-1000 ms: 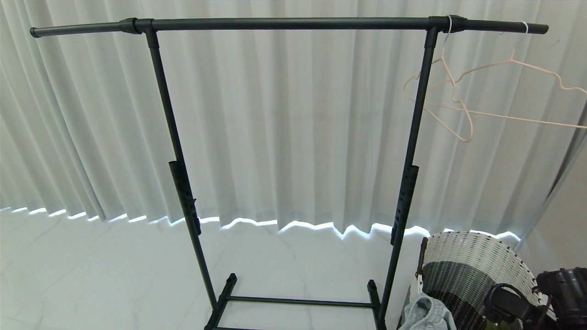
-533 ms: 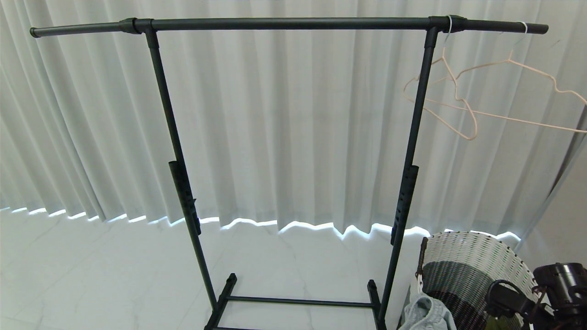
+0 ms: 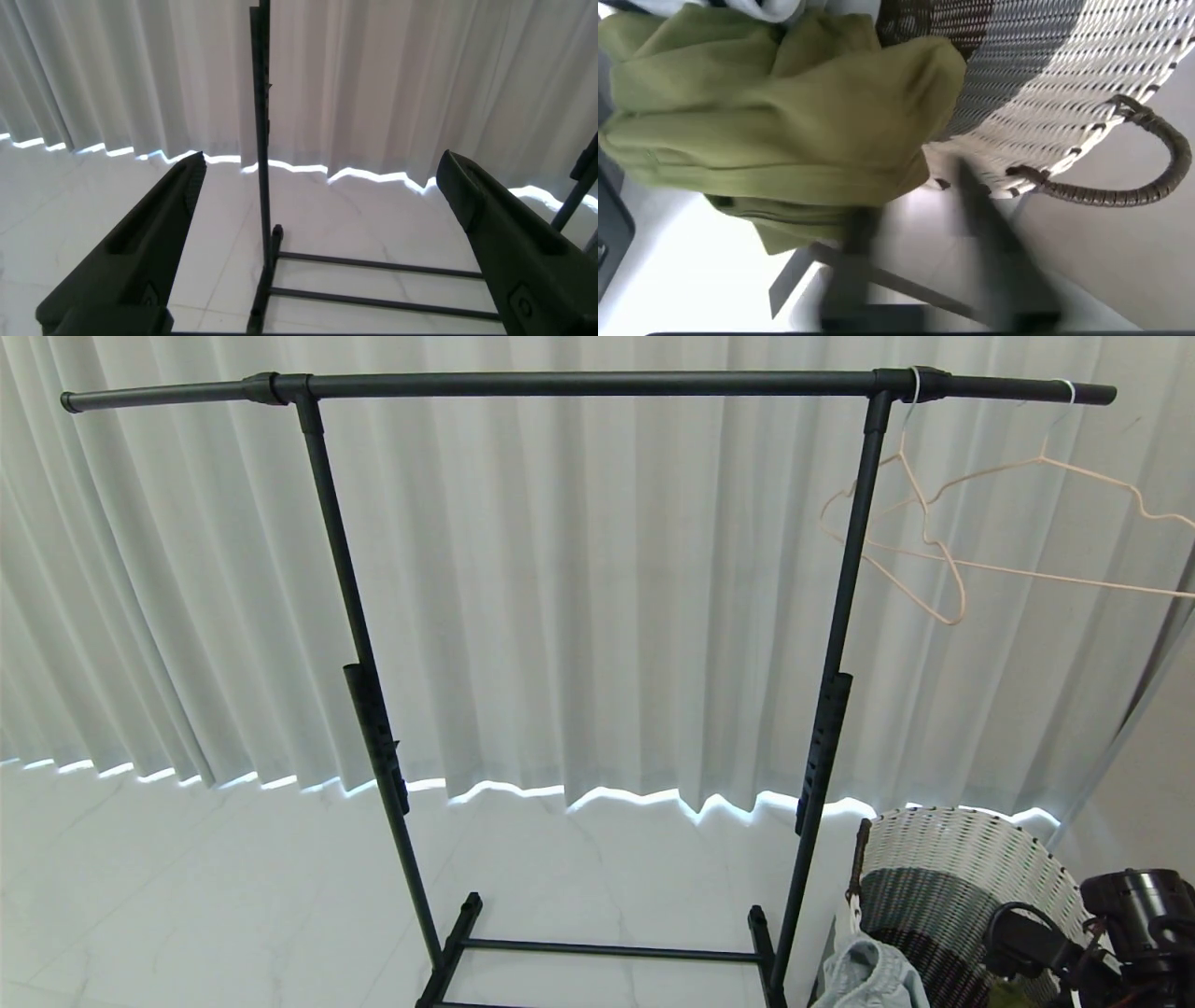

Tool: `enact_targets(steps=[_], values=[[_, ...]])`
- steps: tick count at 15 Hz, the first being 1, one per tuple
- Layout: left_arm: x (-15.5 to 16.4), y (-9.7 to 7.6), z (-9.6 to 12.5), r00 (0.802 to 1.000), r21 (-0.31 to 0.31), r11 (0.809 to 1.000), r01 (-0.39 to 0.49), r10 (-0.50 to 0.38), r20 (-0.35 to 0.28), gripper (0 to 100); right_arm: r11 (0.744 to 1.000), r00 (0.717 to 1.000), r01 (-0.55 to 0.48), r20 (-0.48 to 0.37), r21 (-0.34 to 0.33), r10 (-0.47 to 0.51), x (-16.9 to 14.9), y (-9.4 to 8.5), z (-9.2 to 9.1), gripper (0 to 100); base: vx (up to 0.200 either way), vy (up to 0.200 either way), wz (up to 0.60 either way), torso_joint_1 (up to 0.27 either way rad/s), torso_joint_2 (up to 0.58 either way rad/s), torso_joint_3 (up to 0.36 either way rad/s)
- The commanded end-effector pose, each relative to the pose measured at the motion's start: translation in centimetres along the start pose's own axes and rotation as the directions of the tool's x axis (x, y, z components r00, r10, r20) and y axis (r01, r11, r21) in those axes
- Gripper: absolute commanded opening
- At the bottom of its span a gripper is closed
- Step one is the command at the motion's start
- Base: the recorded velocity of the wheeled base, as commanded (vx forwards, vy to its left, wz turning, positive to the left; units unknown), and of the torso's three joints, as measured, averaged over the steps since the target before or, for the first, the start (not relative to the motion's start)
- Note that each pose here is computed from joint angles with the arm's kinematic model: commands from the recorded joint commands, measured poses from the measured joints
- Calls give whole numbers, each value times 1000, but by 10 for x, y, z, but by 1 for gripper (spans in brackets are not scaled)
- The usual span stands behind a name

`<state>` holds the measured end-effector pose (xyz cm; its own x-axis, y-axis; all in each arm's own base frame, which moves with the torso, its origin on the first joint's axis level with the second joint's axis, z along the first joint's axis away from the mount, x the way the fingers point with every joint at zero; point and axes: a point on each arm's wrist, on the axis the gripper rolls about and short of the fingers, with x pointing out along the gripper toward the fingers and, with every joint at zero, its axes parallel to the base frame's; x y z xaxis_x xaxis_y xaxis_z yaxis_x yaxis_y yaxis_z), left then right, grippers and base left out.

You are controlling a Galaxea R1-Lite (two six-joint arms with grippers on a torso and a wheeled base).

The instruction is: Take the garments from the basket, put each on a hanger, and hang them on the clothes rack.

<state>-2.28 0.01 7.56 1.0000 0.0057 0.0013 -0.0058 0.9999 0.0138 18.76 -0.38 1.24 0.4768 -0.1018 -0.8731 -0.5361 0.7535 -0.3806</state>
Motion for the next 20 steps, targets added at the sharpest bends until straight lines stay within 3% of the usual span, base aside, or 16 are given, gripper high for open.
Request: enact_targets(steps=[1, 4, 5, 6, 7, 9, 11, 13, 17, 20], values=[[0, 0, 0, 1000, 3, 1000, 1, -1, -1, 100, 1000, 999, 27, 28, 7, -27, -13, 1, -4, 0, 0, 0, 0, 0, 0, 0], [0, 0, 0, 1000, 5, 1000, 0, 0, -1, 100, 996, 990, 92, 107, 19, -94, -38, 3, -9, 0, 0, 0, 0, 0, 0, 0], [0, 0, 0, 1000, 5, 1000, 1, -1, -1, 100, 985, 965, 172, 200, 17, -172, -58, -3, -1, 0, 0, 0, 0, 0, 0, 0], [0, 0, 0, 1000, 5, 1000, 1, -1, -1, 100, 972, 942, 236, 242, 13, -232, -73, -14, 10, 0, 0, 0, 0, 0, 0, 0], [0, 0, 0, 1000, 5, 1000, 1, -1, -1, 100, 964, 932, 264, 252, 14, -259, -92, -24, 18, 0, 0, 0, 0, 0, 0, 0], [0, 0, 0, 1000, 3, 1000, 1, -1, -1, 100, 972, 948, 235, 218, 4, -230, -135, -36, 26, 0, 0, 0, 0, 0, 0, 0], [0, 0, 0, 1000, 3, 1000, 1, -1, -1, 100, 980, 963, 197, 184, 29, -199, -203, -43, 23, 0, 0, 0, 0, 0, 0, 0], [0, 0, 0, 1000, 3, 1000, 1, -1, -1, 100, 971, 949, 227, 205, 74, -238, -234, -44, 17, 0, 0, 0, 0, 0, 0, 0], [0, 0, 0, 1000, 2, 1000, 1, -1, -1, 100, 951, 923, 279, 237, 131, -303, -256, -39, 6, 0, 0, 0, 0, 0, 0, 0], [0, 0, 0, 1000, -2, 1000, 1, -1, -1, 100, 948, 916, 288, 249, 138, -314, -259, -36, 2, 0, -200, 0, 0, 5, 4, 1]])
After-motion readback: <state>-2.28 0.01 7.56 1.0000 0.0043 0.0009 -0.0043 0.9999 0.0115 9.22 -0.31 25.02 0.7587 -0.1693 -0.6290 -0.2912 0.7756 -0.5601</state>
